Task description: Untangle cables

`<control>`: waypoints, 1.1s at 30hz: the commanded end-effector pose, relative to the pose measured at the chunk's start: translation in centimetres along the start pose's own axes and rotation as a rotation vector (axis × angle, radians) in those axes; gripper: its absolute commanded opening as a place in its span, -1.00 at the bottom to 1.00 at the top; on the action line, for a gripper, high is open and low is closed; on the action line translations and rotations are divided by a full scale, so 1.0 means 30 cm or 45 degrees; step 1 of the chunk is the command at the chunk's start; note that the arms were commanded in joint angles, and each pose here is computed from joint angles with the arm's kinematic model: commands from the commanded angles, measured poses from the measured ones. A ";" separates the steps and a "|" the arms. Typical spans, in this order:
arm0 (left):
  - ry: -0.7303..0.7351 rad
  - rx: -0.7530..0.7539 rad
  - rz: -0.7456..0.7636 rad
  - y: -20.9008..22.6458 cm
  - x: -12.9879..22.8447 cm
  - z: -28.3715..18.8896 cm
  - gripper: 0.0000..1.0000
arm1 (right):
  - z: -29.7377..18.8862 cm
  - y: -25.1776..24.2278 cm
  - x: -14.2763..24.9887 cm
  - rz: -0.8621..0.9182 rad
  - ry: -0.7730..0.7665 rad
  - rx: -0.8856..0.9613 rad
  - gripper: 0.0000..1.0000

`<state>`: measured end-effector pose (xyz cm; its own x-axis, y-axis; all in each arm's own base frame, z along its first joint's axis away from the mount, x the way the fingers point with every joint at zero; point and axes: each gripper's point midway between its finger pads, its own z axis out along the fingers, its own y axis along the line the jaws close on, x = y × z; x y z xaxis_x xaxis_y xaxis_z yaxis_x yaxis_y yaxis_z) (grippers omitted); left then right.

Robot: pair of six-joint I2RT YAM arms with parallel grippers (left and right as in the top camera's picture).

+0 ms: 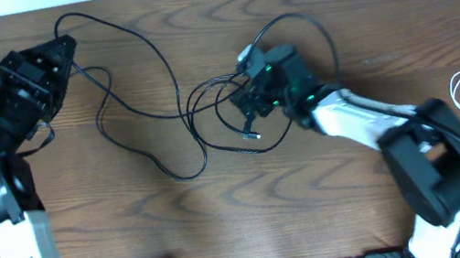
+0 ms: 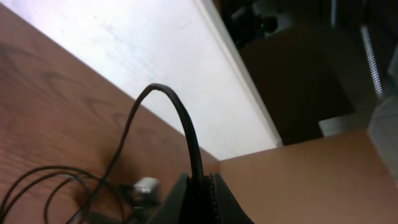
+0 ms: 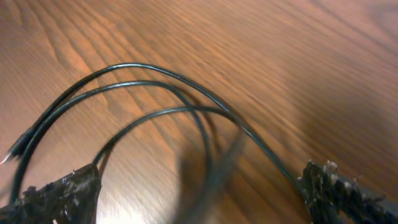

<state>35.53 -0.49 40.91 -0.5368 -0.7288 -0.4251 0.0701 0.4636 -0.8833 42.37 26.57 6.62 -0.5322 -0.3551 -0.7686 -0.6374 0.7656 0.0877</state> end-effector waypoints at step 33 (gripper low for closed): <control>-0.271 -1.351 -0.111 0.982 -0.183 0.035 0.90 | -0.112 0.137 0.064 0.301 0.361 -0.212 0.01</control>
<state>41.68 15.72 15.58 -0.3521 -0.8256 -0.4409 -0.7800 0.5192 -0.3494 35.36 27.28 4.86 -0.7786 -0.3394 -0.5279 -0.5709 0.7324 0.3711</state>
